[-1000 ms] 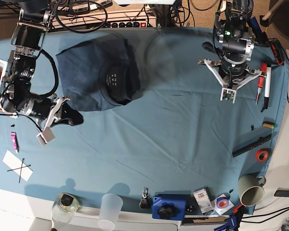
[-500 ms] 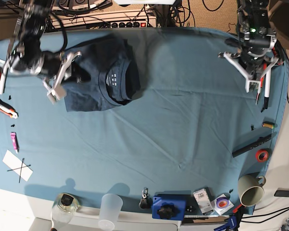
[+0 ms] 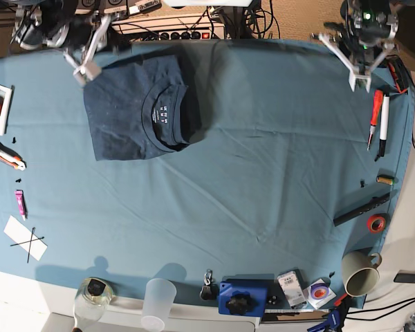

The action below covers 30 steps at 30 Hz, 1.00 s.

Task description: Fold the T-shirt properly

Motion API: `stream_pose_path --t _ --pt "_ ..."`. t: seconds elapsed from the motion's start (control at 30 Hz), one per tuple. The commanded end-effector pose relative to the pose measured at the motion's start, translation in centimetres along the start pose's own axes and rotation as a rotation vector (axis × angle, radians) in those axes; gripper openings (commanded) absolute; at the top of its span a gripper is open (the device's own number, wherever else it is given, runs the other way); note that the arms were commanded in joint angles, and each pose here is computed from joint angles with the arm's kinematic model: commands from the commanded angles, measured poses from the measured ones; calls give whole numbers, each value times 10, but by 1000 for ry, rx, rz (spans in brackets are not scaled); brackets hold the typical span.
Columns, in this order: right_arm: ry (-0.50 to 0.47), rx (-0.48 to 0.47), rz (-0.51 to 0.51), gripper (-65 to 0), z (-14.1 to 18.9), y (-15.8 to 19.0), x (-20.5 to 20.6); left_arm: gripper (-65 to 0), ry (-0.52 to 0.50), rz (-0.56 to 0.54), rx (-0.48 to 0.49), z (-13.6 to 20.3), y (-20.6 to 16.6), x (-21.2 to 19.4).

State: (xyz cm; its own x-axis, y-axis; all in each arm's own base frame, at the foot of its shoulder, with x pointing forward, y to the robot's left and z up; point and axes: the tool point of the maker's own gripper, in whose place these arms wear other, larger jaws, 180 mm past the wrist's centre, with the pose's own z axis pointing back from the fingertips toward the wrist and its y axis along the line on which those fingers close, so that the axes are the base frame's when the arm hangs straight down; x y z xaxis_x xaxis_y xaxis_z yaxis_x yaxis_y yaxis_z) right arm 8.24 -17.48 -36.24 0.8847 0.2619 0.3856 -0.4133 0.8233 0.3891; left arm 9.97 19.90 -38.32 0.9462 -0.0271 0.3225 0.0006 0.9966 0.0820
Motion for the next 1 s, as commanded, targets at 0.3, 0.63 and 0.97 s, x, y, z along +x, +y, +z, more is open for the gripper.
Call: stream_pose_path --t 0.3,0.63,0.97 --pt "251 -57 -110 -650 6 20 -93 -650 109 -8 -45 17 -9 -66" --pt "378 -30 -290 -650 -4 14 -154 -650 228 54 -115 0 -20 -120" --pt "427 -28 -520 -650 -56 -28 -193 -650 338 124 -193 -80 -32 -163"
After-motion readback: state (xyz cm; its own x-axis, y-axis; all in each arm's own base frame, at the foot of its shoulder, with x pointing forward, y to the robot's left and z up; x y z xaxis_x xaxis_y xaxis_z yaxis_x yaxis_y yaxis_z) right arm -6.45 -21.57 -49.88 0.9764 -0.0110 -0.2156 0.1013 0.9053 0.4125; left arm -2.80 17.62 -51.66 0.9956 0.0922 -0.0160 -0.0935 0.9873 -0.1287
